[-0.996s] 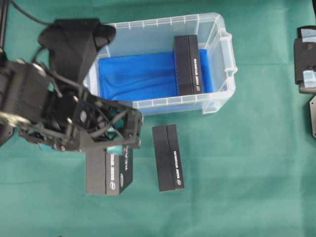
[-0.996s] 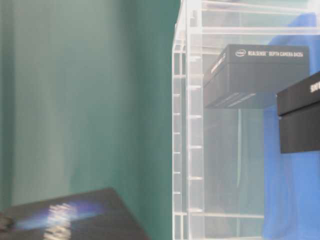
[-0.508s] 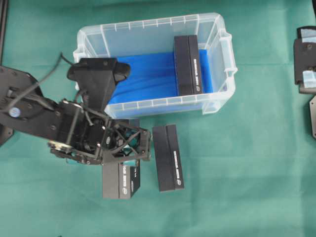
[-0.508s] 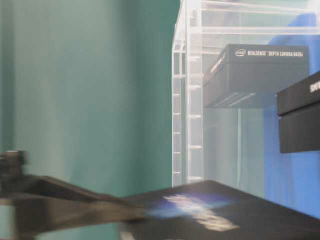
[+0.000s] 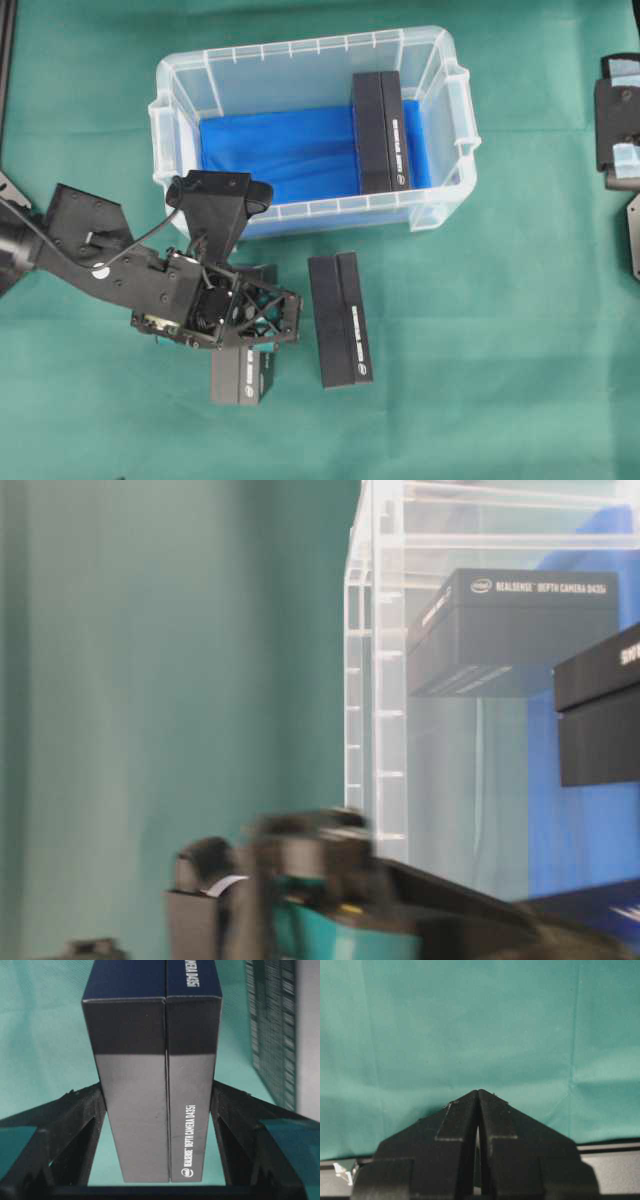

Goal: Take the box out of the case with the left arm.
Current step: 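Lower the box onto the table and open the left gripper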

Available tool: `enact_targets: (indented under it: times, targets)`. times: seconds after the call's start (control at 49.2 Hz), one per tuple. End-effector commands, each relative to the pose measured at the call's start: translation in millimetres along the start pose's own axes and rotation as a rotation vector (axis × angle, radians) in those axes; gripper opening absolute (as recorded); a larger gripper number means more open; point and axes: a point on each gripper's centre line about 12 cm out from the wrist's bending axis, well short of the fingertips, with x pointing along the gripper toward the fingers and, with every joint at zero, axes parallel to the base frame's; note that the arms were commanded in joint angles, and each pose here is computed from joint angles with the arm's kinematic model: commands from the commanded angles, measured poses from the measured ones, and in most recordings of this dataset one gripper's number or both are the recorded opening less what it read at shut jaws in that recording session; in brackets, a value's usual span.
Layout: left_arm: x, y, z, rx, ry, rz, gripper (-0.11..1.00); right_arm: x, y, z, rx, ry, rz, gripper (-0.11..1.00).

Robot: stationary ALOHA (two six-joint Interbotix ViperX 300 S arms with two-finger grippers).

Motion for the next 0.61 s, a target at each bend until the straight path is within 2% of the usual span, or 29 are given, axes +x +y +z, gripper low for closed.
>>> enact_targets:
  times: [0.0, 0.183, 0.366, 0.589]
  targets:
    - [-10.3, -2.4, -1.0, 0.0, 0.01, -0.04, 0.6, -3.5, 0.0, 1.5, 0.002, -0.015, 0.003, 0.0]
    - [-9.9, -2.1, -1.3, 0.0, 0.012, -0.04, 0.6, -3.5, -0.3, 1.5, 0.004, -0.015, 0.002, 0.0]
    - [-9.9, -4.8, -4.2, -0.004, 0.033, -0.069, 0.6, -3.5, 0.0, 1.5, 0.002, -0.015, 0.003, 0.0]
    - [-10.8, -7.7, -5.3, 0.031, 0.032, -0.097, 0.63, -3.5, -0.3, 1.3, 0.004, -0.014, 0.002, 0.0]
